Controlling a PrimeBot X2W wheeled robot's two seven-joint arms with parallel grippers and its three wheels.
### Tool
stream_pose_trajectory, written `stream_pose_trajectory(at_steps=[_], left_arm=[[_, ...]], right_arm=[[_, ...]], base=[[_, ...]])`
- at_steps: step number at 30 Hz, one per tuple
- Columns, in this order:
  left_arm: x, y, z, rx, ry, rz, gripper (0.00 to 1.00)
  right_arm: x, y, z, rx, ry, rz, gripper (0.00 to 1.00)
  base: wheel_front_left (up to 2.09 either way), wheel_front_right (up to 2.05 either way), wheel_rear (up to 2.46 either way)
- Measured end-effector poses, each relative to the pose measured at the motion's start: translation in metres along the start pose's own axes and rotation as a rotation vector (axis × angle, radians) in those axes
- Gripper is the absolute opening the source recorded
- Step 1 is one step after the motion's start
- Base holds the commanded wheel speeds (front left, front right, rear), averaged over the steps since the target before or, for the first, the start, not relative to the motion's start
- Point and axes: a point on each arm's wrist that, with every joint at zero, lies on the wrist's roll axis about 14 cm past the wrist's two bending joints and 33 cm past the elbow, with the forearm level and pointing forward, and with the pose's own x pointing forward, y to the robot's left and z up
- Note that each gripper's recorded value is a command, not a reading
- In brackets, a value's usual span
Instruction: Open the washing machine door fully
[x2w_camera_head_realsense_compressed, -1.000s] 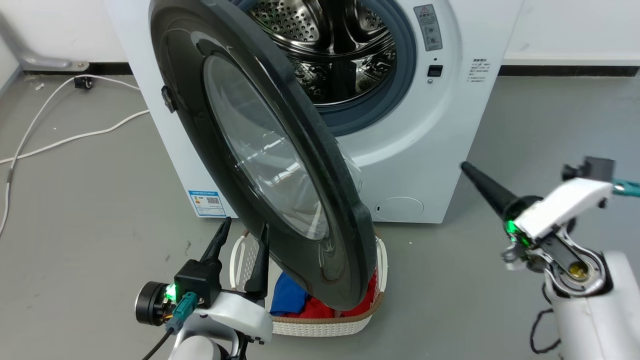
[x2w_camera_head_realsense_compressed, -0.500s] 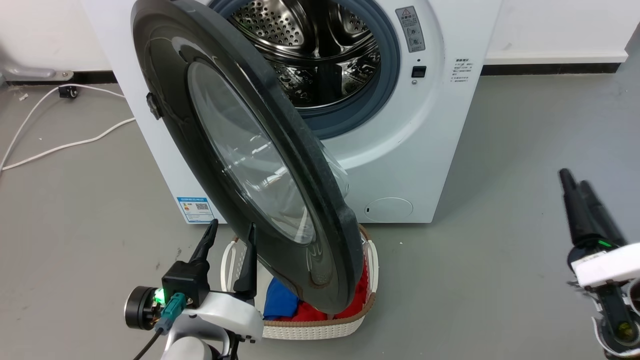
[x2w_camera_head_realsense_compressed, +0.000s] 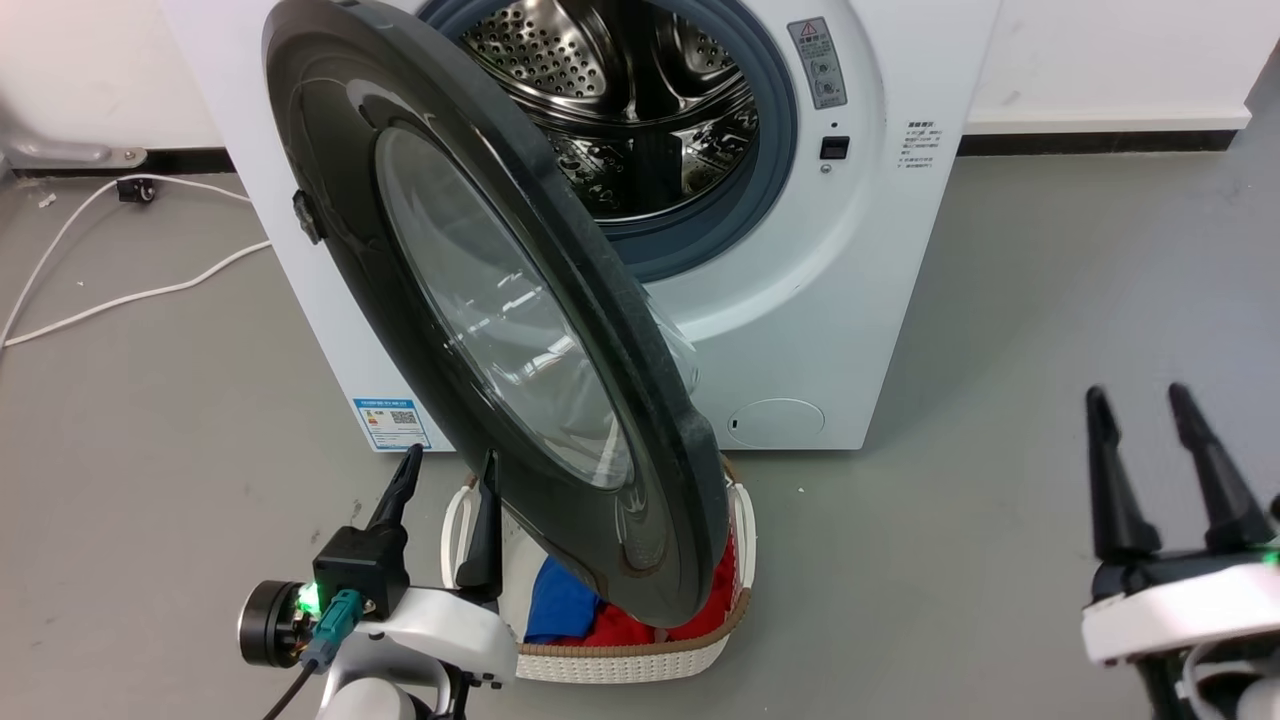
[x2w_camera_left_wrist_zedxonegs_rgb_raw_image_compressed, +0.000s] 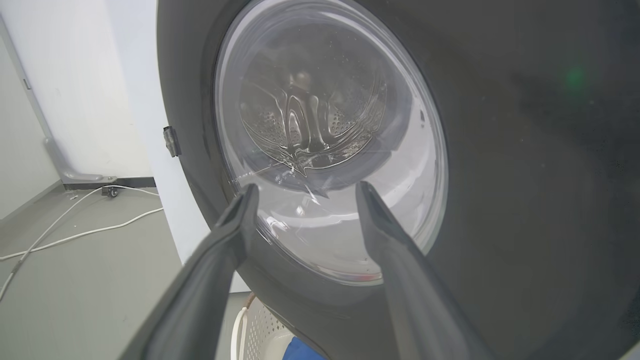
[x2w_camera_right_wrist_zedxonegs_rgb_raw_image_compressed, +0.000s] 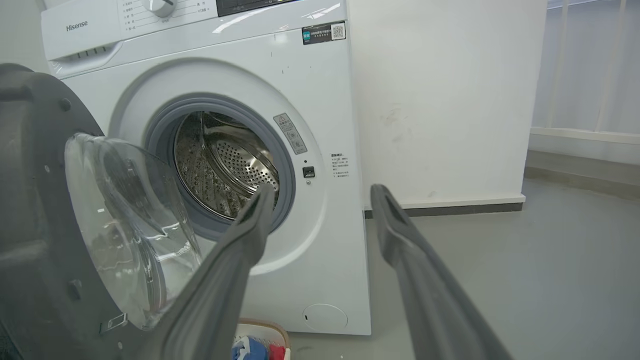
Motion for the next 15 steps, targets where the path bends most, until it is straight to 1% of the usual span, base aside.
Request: stream_pose_trajectory(at_steps=[4,8,15], left_arm=[[-0.002,0.002,0.001,0.003,-0.001,0.002,1.00],[-0.004,0.003,0.000,0.004,0.003,0.007,1.00],[-0.005,0.005,-0.003,0.008,0.012,0.010,1.00]], right_arm=[[-0.010,0.011,-0.022,-0.025,0.063,0.021,1.00],[-0.015,0.021,-0.039,-0.021,0.107,0.041,1.00],[-0.017,0.023,-0.051,-0.060,0.134,0.050,1.00]], base=[[0.00,0.00,0.00],[0.00,0.00,0.00],[0.00,0.00,0.00]])
